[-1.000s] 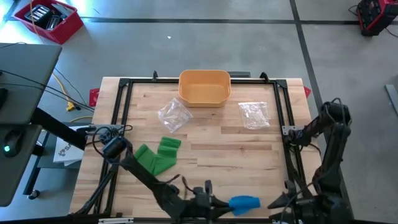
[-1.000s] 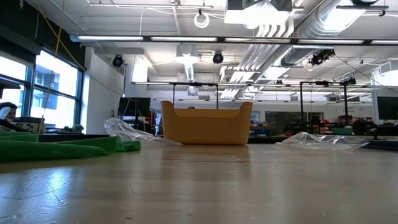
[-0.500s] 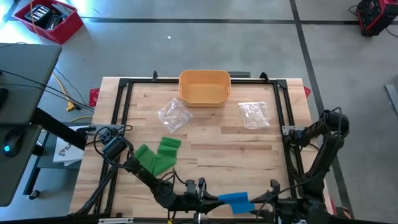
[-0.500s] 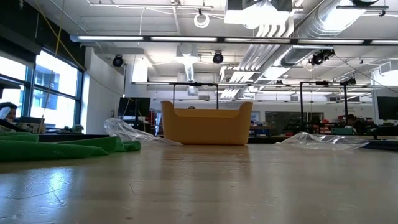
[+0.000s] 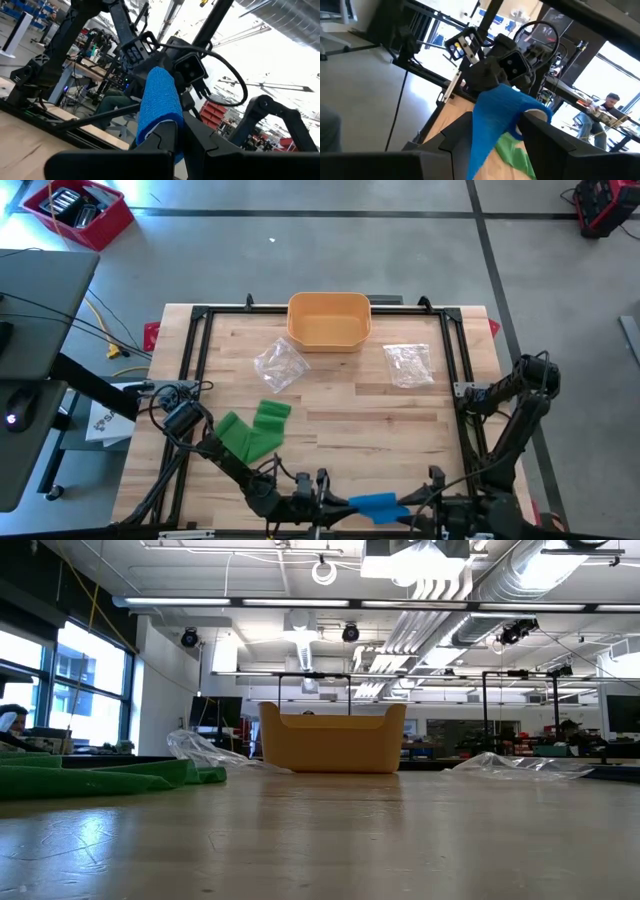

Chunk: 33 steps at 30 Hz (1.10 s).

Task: Roll bandage
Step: Roll the blue bandage

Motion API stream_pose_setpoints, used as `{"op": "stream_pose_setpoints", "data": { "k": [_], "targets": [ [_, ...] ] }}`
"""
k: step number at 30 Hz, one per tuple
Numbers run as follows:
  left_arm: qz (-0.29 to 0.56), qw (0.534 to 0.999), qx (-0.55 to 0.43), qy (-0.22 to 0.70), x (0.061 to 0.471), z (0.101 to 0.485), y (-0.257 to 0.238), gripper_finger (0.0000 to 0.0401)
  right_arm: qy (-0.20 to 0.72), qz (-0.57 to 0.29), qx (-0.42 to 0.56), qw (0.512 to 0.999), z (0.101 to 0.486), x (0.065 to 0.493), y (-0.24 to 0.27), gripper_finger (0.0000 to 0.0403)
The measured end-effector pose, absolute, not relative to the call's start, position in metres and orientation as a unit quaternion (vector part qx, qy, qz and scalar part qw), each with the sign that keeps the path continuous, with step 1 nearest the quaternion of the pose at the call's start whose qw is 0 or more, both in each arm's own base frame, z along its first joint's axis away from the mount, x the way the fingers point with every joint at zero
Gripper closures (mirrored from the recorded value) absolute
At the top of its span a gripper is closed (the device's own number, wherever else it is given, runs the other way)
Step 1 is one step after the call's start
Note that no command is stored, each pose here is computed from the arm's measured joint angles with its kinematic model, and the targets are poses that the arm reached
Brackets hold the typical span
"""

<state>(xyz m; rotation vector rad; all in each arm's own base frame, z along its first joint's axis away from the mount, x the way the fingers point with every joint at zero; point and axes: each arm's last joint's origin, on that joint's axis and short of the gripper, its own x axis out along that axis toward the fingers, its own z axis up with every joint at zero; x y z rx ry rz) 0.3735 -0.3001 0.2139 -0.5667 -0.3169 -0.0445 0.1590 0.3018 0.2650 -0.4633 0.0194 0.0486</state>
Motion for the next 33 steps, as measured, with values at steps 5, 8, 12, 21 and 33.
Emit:
{"op": "stream_pose_setpoints", "data": {
  "k": [5,8,12,21,33],
  "targets": [
    [-0.02,0.949,-0.275,-0.155,0.373,0.214,-0.3,0.0392,0.013,0.008,-0.223,0.975,0.265,0.167,0.297,0.0242],
    [-0.02,0.949,-0.275,-0.155,0.373,0.214,-0.3,0.0392,0.015,0.001,-0.213,0.977,0.265,0.17,0.295,0.0242],
    [-0.023,0.948,-0.275,-0.155,0.373,0.214,-0.301,0.0392,0.013,0.016,-0.209,0.978,0.265,0.173,0.295,0.0254],
    [-0.027,0.952,-0.263,-0.153,0.372,0.213,-0.302,0.0389,0.024,0.054,-0.21,0.976,0.26,0.179,0.293,0.0389],
    [-0.004,0.979,-0.073,-0.188,0.372,0.221,-0.3,0.0252,0.037,0.081,-0.1,0.991,0.279,0.156,0.255,0.04]
  ]
}}
